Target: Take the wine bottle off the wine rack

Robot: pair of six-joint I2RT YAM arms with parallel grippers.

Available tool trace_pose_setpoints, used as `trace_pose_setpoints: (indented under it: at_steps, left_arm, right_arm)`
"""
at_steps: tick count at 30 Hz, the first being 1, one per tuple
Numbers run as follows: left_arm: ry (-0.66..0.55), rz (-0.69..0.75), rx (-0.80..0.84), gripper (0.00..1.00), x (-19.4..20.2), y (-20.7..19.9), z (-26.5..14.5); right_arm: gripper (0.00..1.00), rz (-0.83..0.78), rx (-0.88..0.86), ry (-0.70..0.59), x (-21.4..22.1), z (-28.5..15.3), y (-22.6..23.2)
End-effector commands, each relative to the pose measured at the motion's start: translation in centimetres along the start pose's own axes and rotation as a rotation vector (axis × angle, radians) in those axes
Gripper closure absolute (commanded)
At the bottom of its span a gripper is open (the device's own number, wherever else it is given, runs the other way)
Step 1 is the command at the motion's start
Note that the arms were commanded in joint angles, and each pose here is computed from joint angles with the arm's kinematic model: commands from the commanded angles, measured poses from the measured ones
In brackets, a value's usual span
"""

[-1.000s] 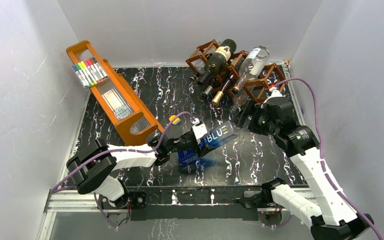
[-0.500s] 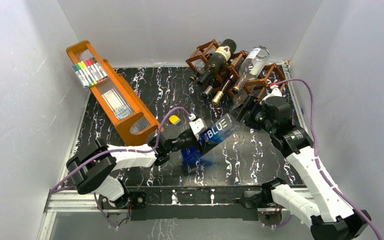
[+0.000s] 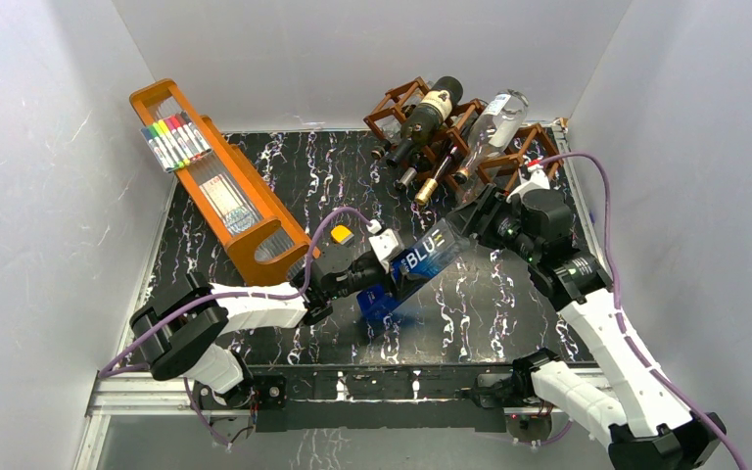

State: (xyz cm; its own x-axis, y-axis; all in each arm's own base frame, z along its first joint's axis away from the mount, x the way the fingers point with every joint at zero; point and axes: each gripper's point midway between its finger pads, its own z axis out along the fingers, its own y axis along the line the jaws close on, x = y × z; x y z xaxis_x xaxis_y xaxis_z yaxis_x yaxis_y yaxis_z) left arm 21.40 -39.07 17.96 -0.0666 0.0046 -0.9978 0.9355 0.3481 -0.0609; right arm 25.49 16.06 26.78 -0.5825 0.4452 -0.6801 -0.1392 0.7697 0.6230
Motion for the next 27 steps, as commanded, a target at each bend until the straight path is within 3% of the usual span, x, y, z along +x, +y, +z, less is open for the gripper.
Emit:
trace_pose_setpoints:
  at_steps: [1, 4, 10, 18, 24, 27]
  left_arm:
    - [-0.281, 0.061, 0.022, 1.00, -8.9, -0.8, 0.3]
    - [-0.280, 0.061, 0.019, 1.00, -8.8, -0.8, 0.2]
    - [-0.281, 0.061, 0.020, 1.00, -8.9, -0.8, 0.4]
    - [-0.281, 0.056, 0.019, 1.00, -8.9, -0.8, 0.3]
    - [-0.282, 0.044, 0.008, 1.00, -9.0, -0.6, 0.6]
    - [-0.277, 0.026, -0.006, 1.00, -8.7, -0.4, 0.7]
  right_arm:
    - [0.37, -0.025, -0.065, -0.017, -0.6, 0.6, 1.2]
    - [0.40, -0.039, -0.082, -0.019, -0.5, 0.7, 1.4]
    - [0.34, -0.052, -0.011, -0.034, -0.7, 0.6, 0.0]
    - [0.40, -0.050, -0.021, -0.041, -0.7, 1.0, 0.0]
    - [0.55, -0.080, 0.000, -0.015, 0.3, 1.9, -1.0]
    - [0.74, -0.106, -0.002, -0.020, 0.1, 1.7, -1.0]
